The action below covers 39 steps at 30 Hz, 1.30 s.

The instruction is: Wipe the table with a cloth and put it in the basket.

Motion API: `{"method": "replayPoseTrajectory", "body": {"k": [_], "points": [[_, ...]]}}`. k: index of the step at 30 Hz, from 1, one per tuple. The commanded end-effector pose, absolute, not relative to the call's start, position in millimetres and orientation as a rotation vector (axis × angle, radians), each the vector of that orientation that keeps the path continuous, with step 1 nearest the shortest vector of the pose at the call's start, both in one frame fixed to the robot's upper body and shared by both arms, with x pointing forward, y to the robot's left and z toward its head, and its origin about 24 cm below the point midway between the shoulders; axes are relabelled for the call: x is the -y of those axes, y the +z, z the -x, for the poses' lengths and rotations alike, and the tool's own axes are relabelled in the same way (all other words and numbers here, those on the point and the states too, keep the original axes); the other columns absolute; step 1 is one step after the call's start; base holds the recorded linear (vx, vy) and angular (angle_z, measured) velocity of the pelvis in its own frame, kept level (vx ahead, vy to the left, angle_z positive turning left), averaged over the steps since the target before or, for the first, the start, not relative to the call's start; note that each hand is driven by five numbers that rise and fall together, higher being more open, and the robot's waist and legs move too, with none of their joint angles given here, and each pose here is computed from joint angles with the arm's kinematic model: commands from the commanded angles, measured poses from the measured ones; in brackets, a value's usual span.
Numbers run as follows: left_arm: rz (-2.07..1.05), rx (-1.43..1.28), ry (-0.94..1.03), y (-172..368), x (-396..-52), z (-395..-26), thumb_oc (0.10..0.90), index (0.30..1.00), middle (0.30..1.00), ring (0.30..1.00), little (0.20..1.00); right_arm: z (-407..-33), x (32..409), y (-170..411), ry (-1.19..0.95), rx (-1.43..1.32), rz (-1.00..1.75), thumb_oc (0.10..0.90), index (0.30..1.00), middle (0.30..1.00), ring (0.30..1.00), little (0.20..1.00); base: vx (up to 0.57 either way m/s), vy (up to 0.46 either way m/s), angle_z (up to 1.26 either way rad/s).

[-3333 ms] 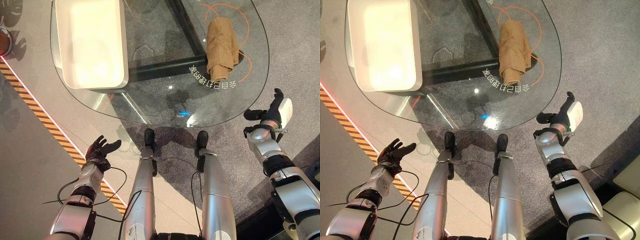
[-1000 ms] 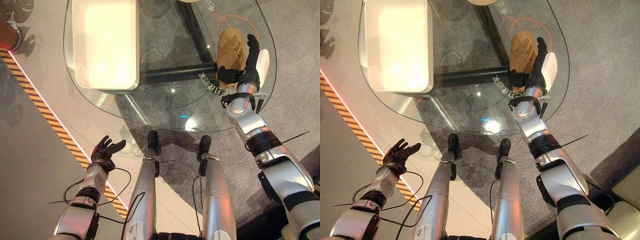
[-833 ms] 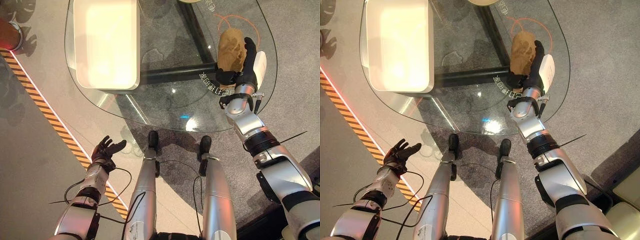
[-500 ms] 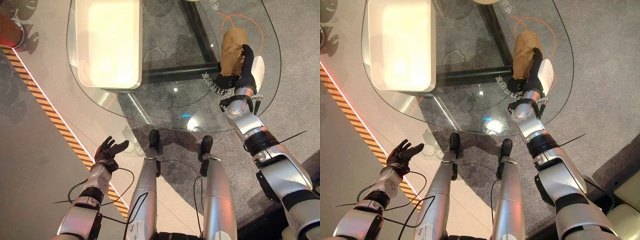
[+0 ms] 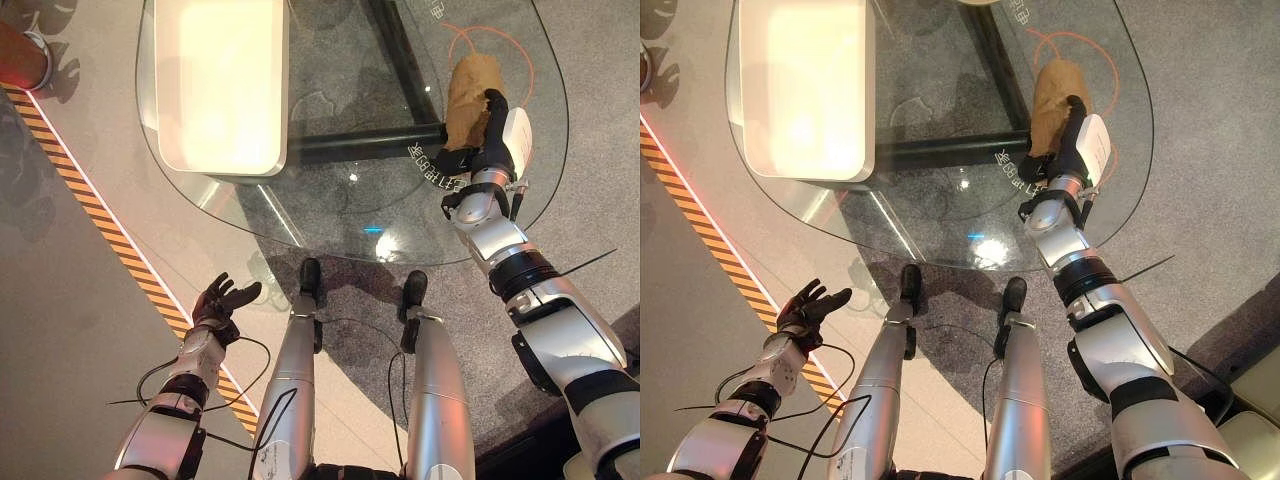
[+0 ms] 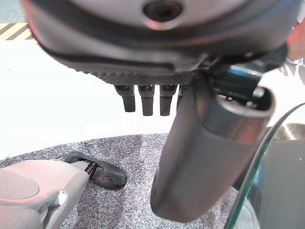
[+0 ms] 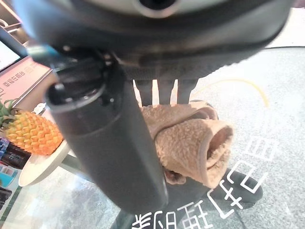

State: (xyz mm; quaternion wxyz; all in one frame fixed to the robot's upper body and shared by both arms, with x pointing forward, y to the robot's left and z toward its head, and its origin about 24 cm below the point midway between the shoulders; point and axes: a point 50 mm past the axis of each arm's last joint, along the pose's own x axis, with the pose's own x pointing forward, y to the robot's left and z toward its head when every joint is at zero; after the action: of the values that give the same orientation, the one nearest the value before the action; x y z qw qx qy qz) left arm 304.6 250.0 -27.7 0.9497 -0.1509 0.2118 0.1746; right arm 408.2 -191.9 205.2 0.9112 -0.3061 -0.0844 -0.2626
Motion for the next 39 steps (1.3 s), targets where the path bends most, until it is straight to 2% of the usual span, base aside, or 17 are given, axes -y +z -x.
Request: {"method": "replayPoseTrajectory", "body": {"k": [1,18,19,20,23,39], "points": [[0.273,-0.424,0.415,-30.4,-262.6,-295.4,0.800,0.900,0.900,0.900,0.900,-411.2,185.5,257.3,-0.551,0.335,0.704,0.800,0.900,0.900,0.900,0.900,0.00,0.000,0.00],[0.274,-0.428,0.403,-31.3,-264.0,-293.8,0.800,0.900,0.900,0.900,0.900,-415.1,200.2,247.5,-0.571,0.245,0.764,0.800,0.900,0.900,0.900,0.900,0.00,0.000,0.00],[0.273,-0.428,0.401,-31.2,-263.9,-294.0,0.800,0.900,0.900,0.900,0.900,-415.3,201.4,247.0,-0.572,0.240,0.767,0.762,0.867,0.867,0.867,0.862,0.01,-0.006,0.05],[0.273,-0.426,0.398,-31.3,-264.2,-293.7,0.800,0.900,0.900,0.900,0.900,-415.6,202.6,247.1,-0.571,0.233,0.772,0.432,0.585,0.585,0.585,0.532,0.00,-0.007,0.05],[0.272,-0.424,0.396,-30.2,-263.6,-294.8,0.800,0.900,0.900,0.900,0.900,-416.0,204.9,247.1,-0.568,0.221,0.782,0.100,0.300,0.300,0.300,0.200,0.00,-0.003,0.01],[0.271,-0.415,0.392,-26.7,-264.3,-297.5,0.800,0.900,0.900,0.900,0.900,-416.6,207.2,246.7,-0.570,0.212,0.778,0.100,0.300,0.300,0.300,0.200,0.00,0.000,0.00]]}}
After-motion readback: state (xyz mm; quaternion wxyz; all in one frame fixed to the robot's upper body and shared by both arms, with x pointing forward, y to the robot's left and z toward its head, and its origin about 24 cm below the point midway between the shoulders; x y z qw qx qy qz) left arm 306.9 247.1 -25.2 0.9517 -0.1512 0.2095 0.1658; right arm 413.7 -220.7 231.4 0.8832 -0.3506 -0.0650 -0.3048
